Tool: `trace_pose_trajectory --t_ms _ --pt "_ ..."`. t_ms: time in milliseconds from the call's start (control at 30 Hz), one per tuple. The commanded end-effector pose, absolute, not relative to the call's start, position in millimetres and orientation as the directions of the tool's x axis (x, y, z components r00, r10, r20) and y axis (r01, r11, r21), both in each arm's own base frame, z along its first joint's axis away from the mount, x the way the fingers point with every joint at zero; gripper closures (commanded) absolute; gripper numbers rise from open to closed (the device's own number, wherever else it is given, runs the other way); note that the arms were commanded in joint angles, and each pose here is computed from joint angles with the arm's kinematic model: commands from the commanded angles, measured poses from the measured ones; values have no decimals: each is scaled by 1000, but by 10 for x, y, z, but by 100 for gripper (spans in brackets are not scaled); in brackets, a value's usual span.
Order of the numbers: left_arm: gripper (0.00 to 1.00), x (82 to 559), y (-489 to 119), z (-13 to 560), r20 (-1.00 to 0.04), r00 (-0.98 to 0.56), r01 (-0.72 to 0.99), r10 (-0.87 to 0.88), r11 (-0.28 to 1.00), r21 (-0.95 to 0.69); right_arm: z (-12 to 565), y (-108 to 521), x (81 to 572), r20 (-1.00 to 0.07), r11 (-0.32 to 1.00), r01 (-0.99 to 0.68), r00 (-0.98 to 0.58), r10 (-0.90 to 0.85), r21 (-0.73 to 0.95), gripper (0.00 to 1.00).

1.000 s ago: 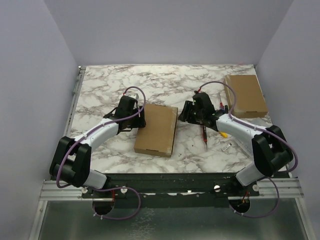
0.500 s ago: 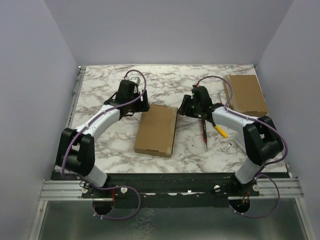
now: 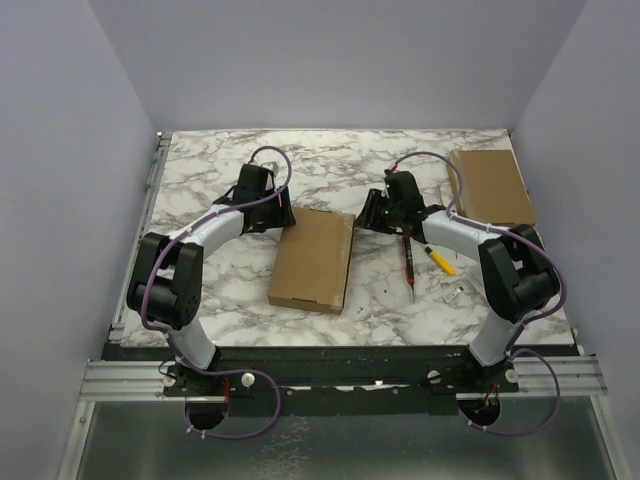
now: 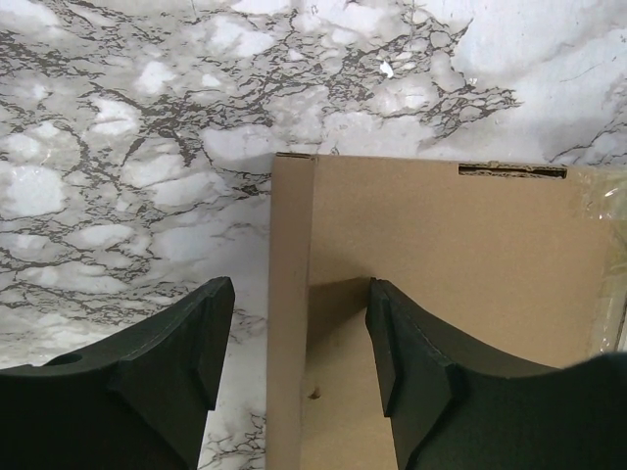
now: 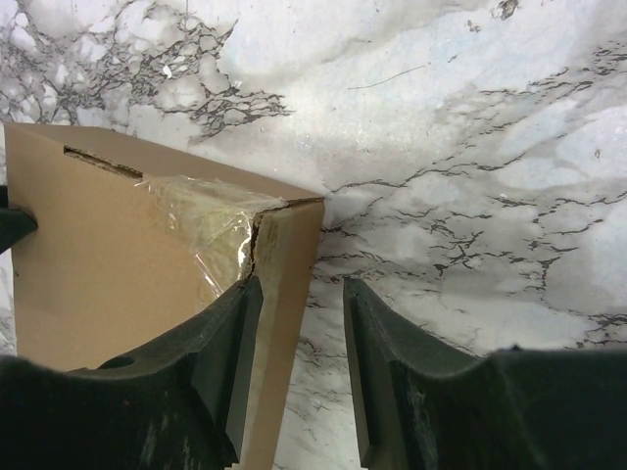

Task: Unpack the express box
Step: Open the express box at the center of the board.

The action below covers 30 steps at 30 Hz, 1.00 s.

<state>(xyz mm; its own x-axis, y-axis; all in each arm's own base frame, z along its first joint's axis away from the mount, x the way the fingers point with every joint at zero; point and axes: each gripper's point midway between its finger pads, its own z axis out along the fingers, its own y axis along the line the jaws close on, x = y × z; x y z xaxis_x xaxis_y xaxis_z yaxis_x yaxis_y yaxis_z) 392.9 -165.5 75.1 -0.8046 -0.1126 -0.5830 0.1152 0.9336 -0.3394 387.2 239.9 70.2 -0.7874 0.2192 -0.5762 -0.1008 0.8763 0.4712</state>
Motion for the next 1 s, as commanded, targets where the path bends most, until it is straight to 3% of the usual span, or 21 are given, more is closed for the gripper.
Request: trace_pose_trajectory --t_ms 0,200,633,733,967 --pt "38 3774 -1585 597 -549 -831 112 -86 941 -318 901 2404 3908 -613 872 -141 -763 206 468 52" --pt "39 3792 -1587 620 -553 -828 113 -91 939 -324 1062 2422 3896 -626 862 -162 -752 208 481 49" --pt "39 3783 -1572 598 -547 -831 104 -96 941 -323 761 2473 3927 -583 865 -142 -789 195 482 52" --pt "39 3787 -1550 603 -551 -828 98 -98 944 -316 696 2418 3913 -576 879 -115 -792 199 462 55" --pt "41 3804 -1472 586 -553 -824 59 -122 953 -298 522 2178 3875 -560 927 -8 -798 220 375 72"
